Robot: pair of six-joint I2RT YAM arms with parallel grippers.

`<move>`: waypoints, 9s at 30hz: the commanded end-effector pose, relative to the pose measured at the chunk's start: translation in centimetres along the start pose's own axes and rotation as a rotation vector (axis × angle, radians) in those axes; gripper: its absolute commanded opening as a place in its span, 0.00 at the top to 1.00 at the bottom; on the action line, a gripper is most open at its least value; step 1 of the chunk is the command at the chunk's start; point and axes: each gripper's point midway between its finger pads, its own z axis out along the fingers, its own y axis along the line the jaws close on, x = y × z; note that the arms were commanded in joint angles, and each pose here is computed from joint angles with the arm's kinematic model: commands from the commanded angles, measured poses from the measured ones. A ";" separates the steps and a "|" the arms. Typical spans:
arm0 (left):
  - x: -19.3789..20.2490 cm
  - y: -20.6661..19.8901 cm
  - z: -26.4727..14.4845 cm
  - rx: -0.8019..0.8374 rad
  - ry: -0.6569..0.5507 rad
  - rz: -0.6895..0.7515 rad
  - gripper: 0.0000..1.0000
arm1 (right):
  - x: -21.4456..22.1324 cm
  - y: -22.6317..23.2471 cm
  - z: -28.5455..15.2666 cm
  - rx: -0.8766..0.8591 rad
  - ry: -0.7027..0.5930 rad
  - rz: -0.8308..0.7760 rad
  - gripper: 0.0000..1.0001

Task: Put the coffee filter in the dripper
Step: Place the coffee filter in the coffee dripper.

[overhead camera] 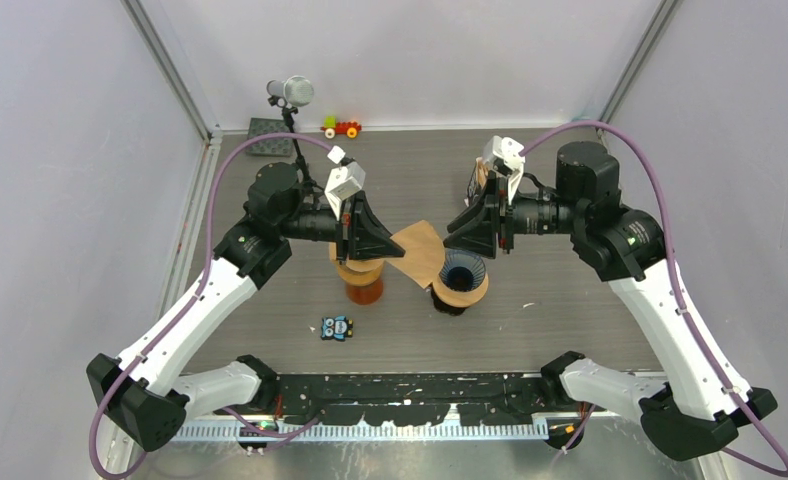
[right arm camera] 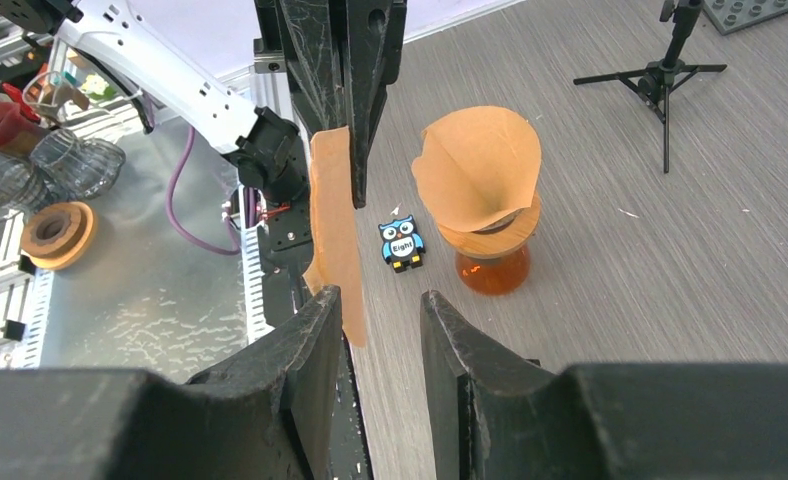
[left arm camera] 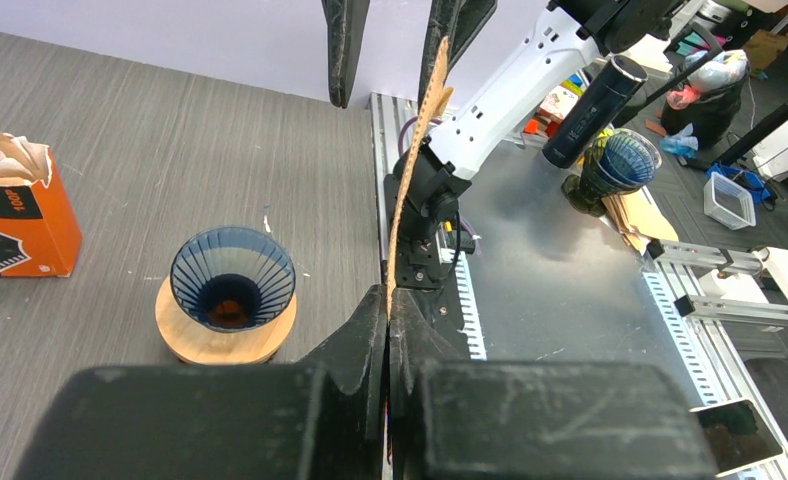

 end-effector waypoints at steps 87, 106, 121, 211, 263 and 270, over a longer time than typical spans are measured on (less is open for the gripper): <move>0.1 -0.7 -0.1 0.057 0.006 0.046 1.00 | -1.3 -0.4 0.0 -0.001 -0.028 -0.023 0.64; -0.3 0.0 0.2 0.033 -0.006 0.037 1.00 | -0.4 -0.2 0.8 -0.045 -0.015 0.010 0.64; -0.7 0.1 0.4 0.036 -0.018 0.026 1.00 | 0.7 -0.9 1.9 -0.053 0.007 0.046 0.64; 1.2 0.9 0.9 0.241 -0.035 0.119 1.00 | 1.4 2.0 0.7 -0.077 -0.023 0.042 0.72; -3.1 10.9 1.3 -0.326 -0.071 -0.020 0.35 | 1.1 -11.6 -1.0 0.673 -0.066 0.212 1.00; -3.6 13.4 1.3 -0.555 0.002 0.041 0.25 | 0.7 -14.1 -1.2 0.792 -0.117 0.342 0.99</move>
